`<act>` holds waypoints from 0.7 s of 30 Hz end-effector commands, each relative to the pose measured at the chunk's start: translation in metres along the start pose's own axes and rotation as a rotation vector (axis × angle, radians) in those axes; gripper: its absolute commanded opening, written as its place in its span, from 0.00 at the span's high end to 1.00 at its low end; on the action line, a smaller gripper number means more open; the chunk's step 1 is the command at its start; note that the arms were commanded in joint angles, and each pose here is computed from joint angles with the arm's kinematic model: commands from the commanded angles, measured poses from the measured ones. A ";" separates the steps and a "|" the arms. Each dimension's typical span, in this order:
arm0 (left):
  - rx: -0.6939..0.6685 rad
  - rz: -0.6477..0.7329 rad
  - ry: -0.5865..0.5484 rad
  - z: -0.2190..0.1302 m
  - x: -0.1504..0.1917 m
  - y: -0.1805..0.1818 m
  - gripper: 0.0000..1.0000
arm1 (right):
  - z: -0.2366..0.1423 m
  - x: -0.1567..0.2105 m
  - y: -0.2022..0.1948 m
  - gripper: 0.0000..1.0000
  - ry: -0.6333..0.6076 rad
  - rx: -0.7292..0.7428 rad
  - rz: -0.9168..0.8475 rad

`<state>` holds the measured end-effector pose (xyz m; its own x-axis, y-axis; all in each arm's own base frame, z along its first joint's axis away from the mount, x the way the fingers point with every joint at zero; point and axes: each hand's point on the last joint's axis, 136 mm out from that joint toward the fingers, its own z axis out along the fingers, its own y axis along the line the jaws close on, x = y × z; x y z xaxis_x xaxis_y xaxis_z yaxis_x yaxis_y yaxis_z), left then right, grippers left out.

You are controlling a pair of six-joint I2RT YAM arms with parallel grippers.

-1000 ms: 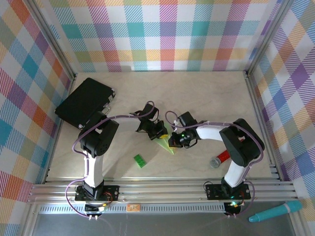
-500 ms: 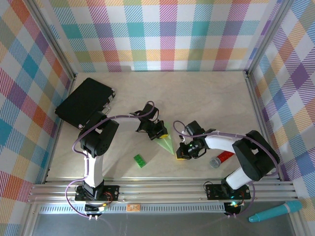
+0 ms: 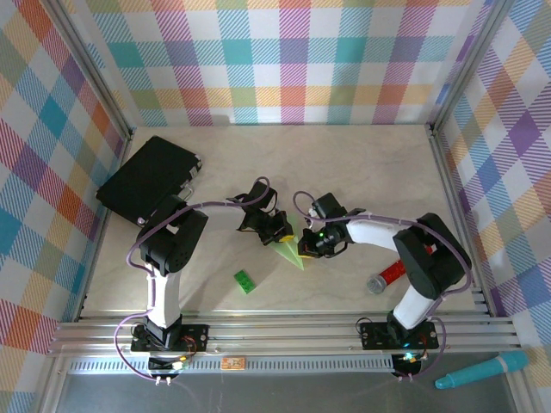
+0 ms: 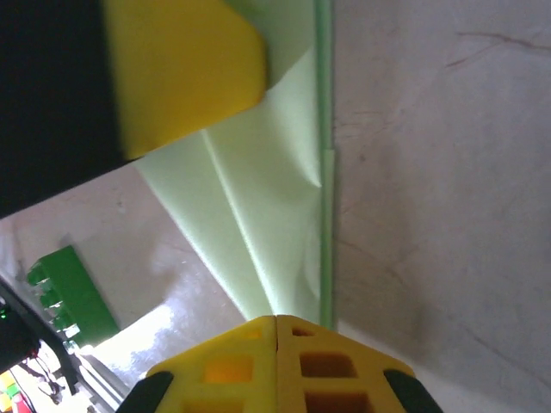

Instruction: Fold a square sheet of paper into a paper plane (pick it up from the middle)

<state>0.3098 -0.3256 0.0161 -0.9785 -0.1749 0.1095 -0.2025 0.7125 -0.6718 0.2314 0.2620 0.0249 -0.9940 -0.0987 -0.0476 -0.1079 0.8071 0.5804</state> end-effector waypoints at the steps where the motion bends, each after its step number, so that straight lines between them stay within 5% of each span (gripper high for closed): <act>1: -0.275 -0.157 0.008 0.014 0.015 0.090 0.96 | 0.006 -0.002 -0.003 0.95 0.015 0.022 0.005; 13: 0.040 0.112 -0.129 -0.034 -0.012 -0.028 0.94 | 0.020 0.036 -0.052 0.95 0.140 0.182 0.078; 21: 0.044 0.186 -0.084 -0.019 0.018 -0.023 0.94 | 0.020 0.038 -0.057 0.95 0.156 0.208 0.090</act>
<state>0.3123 -0.3301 0.0594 -0.9862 -0.1484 -0.0731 -0.0496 0.6870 -0.7250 0.2295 0.2597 0.0132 -0.9942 -0.1071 -0.0049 -0.0915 0.8246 0.5582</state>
